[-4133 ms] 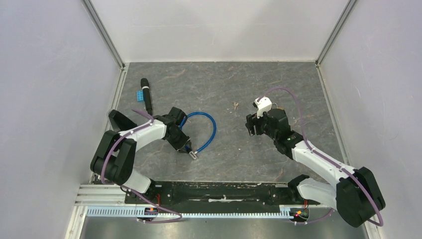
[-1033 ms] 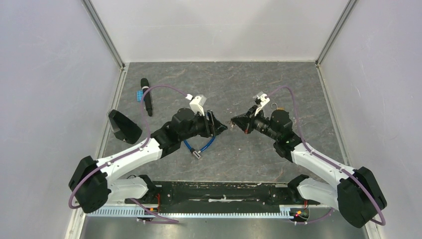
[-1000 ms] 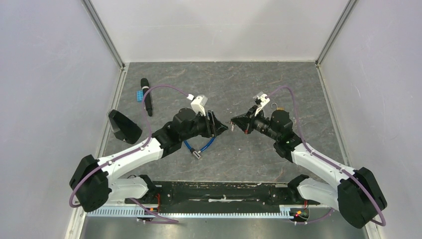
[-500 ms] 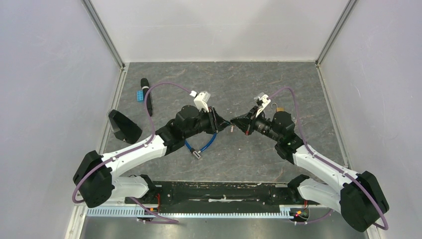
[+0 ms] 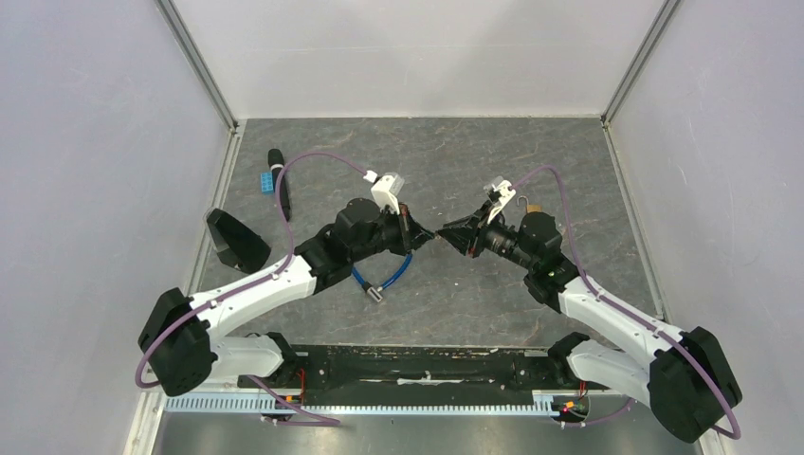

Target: Unlock with the key

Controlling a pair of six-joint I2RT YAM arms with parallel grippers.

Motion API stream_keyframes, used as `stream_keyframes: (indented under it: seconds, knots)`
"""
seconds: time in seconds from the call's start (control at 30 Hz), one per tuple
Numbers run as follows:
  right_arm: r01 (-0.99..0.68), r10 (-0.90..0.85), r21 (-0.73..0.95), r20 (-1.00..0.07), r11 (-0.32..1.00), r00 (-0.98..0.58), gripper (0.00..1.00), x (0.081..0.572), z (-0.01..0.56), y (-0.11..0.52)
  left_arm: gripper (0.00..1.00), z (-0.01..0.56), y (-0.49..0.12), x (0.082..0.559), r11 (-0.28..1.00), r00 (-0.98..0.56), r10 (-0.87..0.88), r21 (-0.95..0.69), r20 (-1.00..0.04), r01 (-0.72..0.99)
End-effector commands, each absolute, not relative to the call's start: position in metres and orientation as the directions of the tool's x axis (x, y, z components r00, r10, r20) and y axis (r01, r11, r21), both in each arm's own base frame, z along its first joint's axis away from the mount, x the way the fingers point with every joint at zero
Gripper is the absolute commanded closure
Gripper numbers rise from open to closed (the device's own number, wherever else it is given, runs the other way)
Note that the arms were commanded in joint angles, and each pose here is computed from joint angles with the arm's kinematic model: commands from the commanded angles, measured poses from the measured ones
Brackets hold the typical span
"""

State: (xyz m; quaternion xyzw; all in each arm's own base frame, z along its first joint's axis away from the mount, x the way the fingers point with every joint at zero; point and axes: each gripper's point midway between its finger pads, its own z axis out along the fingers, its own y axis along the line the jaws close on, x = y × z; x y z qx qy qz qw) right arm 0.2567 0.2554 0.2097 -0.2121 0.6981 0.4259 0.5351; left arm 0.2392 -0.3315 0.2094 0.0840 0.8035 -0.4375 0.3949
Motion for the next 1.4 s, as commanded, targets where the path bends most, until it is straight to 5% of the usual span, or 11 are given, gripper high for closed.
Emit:
stream_keyframes:
  seconds: [0.0,0.27,0.67,0.73,1.07,1.37]
  knots:
    - [-0.791,0.162,0.310,-0.951,0.527,-0.264,0.67,0.255,0.238,0.257,0.98,0.242,-0.312,0.246,0.672,-0.495,-0.062,-0.403,-0.867,0.622]
    - [-0.811,0.111,0.231,-0.973,0.537,-0.203,0.36,0.251,0.250,0.251,0.97,0.264,-0.264,0.245,0.615,-0.059,0.331,0.168,-0.942,0.770]
    - [-0.800,0.093,0.193,-0.981,0.569,-0.170,0.20,0.253,0.274,0.245,0.98,0.297,-0.256,0.228,0.424,0.437,0.366,0.565,-0.822,0.708]
    - [-0.813,0.092,0.200,-0.979,0.546,-0.179,0.02,0.250,0.275,0.248,0.98,0.292,-0.264,0.218,0.326,0.519,0.363,0.627,-0.774,0.708]
    - [-0.906,0.105,0.163,-0.986,0.390,-0.133,0.02,0.222,0.290,0.261,0.98,0.291,-0.294,0.189,0.135,0.719,0.195,0.744,-0.667,0.654]
    - [-0.996,0.092,0.091,-0.992,-0.006,-0.091,0.02,0.158,0.305,0.278,0.98,0.297,-0.305,0.170,0.077,0.834,0.061,0.836,-0.548,0.543]
